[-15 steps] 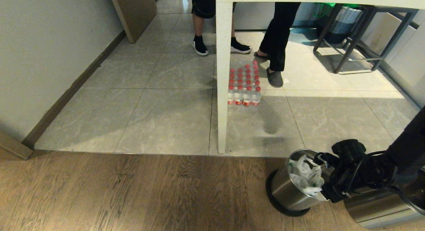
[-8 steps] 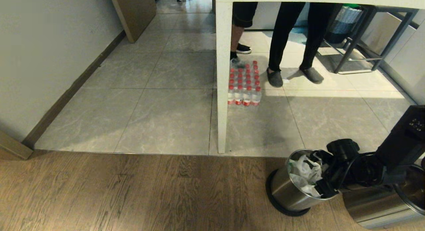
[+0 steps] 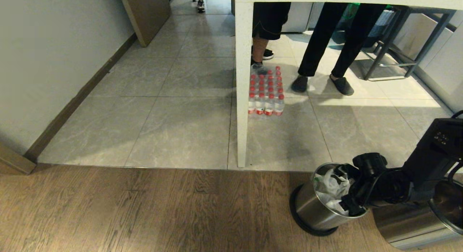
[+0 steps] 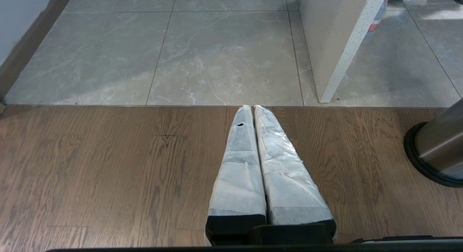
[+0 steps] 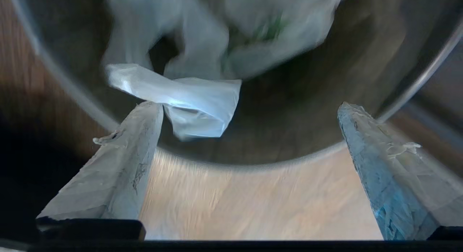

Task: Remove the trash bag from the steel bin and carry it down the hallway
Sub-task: Pick up the trash bag

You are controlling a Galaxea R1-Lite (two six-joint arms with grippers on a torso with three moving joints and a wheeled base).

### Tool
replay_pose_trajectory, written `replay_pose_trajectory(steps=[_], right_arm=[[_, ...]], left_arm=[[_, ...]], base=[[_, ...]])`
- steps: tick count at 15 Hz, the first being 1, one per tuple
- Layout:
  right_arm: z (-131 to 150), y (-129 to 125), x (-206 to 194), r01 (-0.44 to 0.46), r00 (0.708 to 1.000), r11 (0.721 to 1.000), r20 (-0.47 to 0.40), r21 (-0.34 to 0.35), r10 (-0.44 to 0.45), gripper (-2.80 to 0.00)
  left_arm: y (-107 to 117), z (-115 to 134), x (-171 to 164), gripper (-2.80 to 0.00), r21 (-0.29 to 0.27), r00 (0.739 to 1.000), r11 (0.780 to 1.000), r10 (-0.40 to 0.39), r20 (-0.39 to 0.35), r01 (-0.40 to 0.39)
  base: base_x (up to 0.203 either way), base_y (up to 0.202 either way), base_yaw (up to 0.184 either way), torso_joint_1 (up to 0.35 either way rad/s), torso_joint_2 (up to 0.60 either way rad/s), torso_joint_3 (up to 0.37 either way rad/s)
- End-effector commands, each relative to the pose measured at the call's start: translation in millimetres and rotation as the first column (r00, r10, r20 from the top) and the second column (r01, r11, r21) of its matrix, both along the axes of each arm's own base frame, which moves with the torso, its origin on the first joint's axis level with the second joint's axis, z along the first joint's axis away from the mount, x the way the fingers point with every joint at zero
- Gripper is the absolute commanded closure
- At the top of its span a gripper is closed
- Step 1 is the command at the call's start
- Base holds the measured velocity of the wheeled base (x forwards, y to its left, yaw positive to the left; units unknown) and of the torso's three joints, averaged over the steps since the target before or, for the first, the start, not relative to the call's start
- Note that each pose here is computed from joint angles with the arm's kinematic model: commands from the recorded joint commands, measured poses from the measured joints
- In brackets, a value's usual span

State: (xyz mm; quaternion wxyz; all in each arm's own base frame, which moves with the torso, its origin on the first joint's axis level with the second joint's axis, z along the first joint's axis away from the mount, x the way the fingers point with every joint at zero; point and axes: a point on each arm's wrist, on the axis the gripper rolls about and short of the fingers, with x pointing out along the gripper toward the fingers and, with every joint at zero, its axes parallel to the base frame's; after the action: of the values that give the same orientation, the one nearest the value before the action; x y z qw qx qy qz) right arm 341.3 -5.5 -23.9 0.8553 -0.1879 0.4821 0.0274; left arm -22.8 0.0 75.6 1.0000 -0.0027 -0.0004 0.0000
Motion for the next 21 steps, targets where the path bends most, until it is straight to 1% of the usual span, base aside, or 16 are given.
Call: replay_pose_trajectory(steps=[1,3,8,10,13,16,18,21], right_arm=[[-6.6,-0.5,7.6,0.001,0.999,1.000,0.032,-0.003,-0.001,-2.80],[-9.8,-2.4,13.3,0.011,0.998,1.000,0.056,-0.007,-0.011,-2.80],[-22.5,-2.4,19.4,0.021,0.999,1.000,0.046,0.008,-0.021,-2.80],[-30.0,-2.5,29.9,0.047,0.994,0.998,0.096,0.029,-0.050,-2.80],[-40.1,-2.6,36.5,0.059,0.988,0.997,0.143,0.043,-0.065,-2.80],[-44.0,-2.3,44.8,0.093,0.979,0.992,0.172,0.084,-0.106,-2.80],[-42.9,-1.4,46.6,0.123,0.975,0.985,0.174,0.118,-0.142,-2.80],[-43.7,-2.0,45.4,0.116,0.976,0.983,0.166,0.142,-0.139,-2.80]], left_arm=[[0.0,0.1,0.1,0.00,-0.001,1.000,1.000,0.000,0.000,0.000],[0.0,0.1,0.0,0.00,-0.001,1.000,1.000,0.000,0.001,0.000],[0.0,0.1,0.0,0.00,-0.001,1.000,1.000,0.000,0.001,0.000],[0.0,0.1,0.1,0.00,-0.001,1.000,1.000,0.000,-0.001,0.000],[0.0,0.1,0.1,0.00,-0.001,1.000,1.000,0.000,0.000,0.000],[0.0,0.1,0.1,0.00,-0.001,1.000,1.000,0.000,-0.001,0.000],[0.0,0.1,0.0,0.00,-0.001,1.000,1.000,0.000,0.001,0.000],[0.0,0.1,0.1,0.00,-0.001,1.000,1.000,0.000,0.000,0.000]], base=[[0.000,0.000,0.000,0.000,0.00,0.000],[0.000,0.000,0.000,0.000,0.00,0.000],[0.000,0.000,0.000,0.000,0.00,0.000],[0.000,0.000,0.000,0.000,0.00,0.000],[0.000,0.000,0.000,0.000,0.00,0.000],[0.000,0.000,0.000,0.000,0.00,0.000],[0.000,0.000,0.000,0.000,0.00,0.000],[0.000,0.000,0.000,0.000,0.00,0.000]])
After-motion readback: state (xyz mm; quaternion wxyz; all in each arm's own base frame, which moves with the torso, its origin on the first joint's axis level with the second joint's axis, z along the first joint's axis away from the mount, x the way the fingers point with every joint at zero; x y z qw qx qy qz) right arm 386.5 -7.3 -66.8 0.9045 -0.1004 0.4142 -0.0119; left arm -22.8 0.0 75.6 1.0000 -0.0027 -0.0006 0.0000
